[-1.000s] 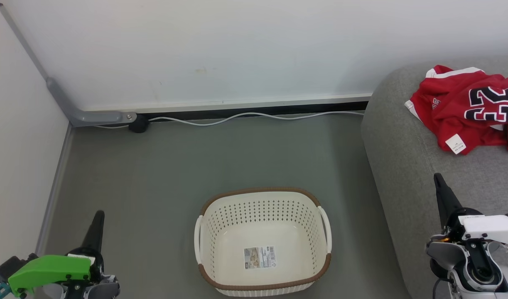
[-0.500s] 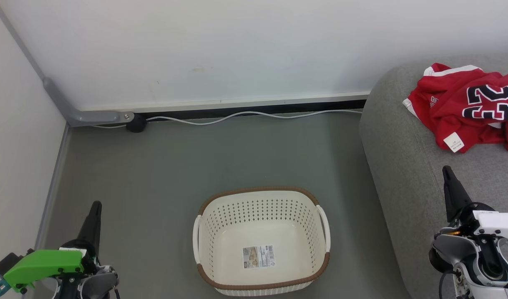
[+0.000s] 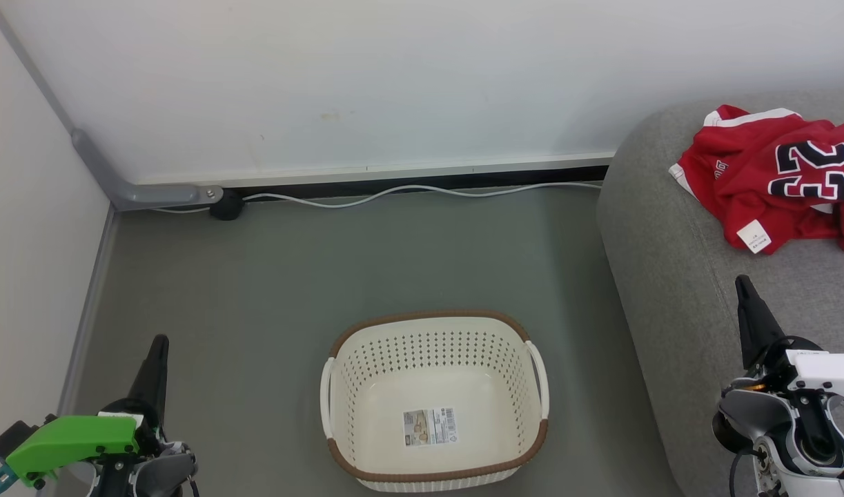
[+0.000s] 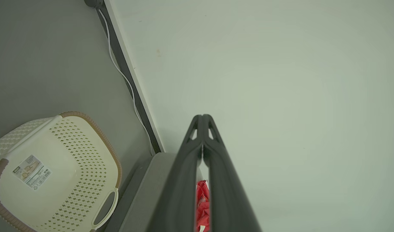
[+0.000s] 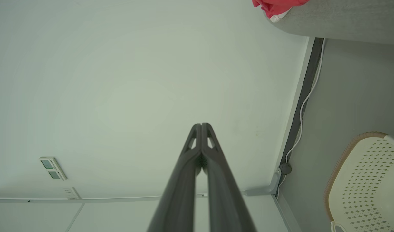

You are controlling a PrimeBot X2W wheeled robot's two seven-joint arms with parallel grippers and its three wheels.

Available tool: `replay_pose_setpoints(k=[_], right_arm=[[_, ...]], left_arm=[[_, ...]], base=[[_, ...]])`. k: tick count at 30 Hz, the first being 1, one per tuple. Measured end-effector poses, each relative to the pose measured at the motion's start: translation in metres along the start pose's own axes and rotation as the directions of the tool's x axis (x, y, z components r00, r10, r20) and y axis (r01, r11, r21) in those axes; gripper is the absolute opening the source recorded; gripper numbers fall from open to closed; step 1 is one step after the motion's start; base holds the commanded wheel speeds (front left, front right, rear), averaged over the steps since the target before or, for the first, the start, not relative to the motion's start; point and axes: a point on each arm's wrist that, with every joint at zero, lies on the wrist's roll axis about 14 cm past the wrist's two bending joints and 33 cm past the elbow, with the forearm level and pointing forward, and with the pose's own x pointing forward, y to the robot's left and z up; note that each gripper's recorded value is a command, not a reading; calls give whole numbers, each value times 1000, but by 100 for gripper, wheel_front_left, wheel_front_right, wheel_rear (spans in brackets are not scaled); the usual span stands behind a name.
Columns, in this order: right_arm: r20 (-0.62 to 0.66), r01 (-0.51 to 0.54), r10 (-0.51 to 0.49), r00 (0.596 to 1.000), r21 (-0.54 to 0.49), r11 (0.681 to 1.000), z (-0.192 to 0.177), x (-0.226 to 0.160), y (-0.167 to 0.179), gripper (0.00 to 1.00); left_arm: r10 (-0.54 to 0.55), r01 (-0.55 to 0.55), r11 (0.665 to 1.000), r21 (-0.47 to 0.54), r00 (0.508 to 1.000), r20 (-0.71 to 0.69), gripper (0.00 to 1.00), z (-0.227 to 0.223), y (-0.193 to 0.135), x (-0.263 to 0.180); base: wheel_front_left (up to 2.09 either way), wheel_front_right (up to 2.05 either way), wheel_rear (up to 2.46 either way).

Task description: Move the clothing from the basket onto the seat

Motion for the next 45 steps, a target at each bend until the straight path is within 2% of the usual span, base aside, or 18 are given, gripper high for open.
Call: replay_pose_setpoints(k=[45], right_arm=[[-2,-1,1,1000,1,1000,0,0,0,0]], left_arm=[[-2,2,1000,-1,1000,2,0,1,0,0]], base=[[0,0,0]])
